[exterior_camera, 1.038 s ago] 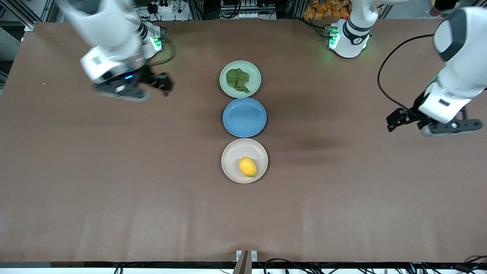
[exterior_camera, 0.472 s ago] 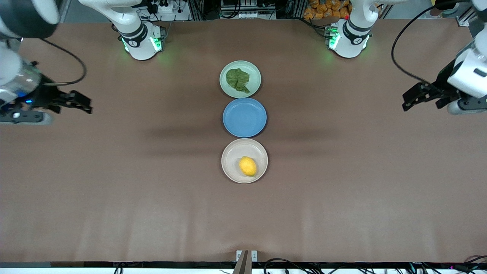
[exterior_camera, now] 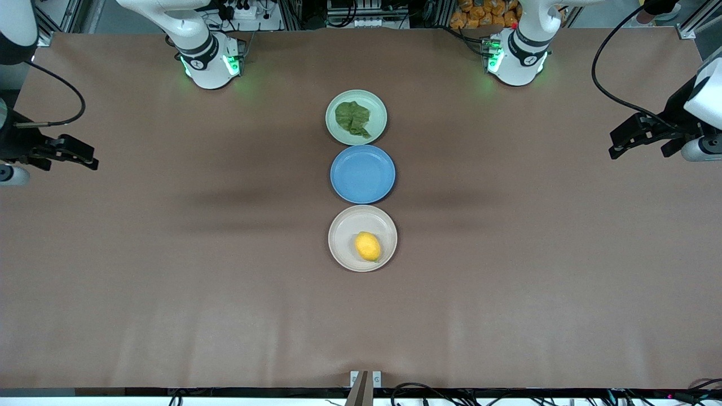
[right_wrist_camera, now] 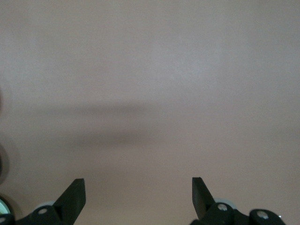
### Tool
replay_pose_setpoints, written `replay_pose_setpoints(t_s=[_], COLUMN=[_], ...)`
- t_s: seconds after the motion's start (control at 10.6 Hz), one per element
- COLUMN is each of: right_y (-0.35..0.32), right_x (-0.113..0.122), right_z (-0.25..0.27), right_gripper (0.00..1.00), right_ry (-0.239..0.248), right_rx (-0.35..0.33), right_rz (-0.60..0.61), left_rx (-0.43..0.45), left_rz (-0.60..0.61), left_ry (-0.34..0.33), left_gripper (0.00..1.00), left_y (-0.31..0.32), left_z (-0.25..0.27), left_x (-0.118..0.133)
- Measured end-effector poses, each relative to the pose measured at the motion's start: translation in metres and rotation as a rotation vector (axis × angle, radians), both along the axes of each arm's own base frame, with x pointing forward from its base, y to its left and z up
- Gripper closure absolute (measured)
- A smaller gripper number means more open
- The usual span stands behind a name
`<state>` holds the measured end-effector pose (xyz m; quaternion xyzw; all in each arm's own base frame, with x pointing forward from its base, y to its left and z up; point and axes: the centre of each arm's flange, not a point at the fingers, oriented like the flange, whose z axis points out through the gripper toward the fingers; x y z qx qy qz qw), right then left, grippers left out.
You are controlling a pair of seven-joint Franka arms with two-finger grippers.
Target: Place lemon and lettuce in plates
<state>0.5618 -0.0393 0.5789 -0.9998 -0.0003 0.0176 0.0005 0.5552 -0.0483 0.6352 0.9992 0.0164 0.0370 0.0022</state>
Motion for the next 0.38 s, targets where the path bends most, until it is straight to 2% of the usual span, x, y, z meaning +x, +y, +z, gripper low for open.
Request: replay_pose_setpoints(t_s=[0.38], right_y=[0.017], right_x=[-0.004], right_z=[0.012], right_gripper=[0.0], right_ry=[-0.026], right_rx=[0.002], right_rz=[0.036], left_rx=[0.001], left_rz=[-0.002], left_ry=[0.005], left_gripper=[0.0], left_y=[-0.001], left_z=[-0.002], left_x=[0.002])
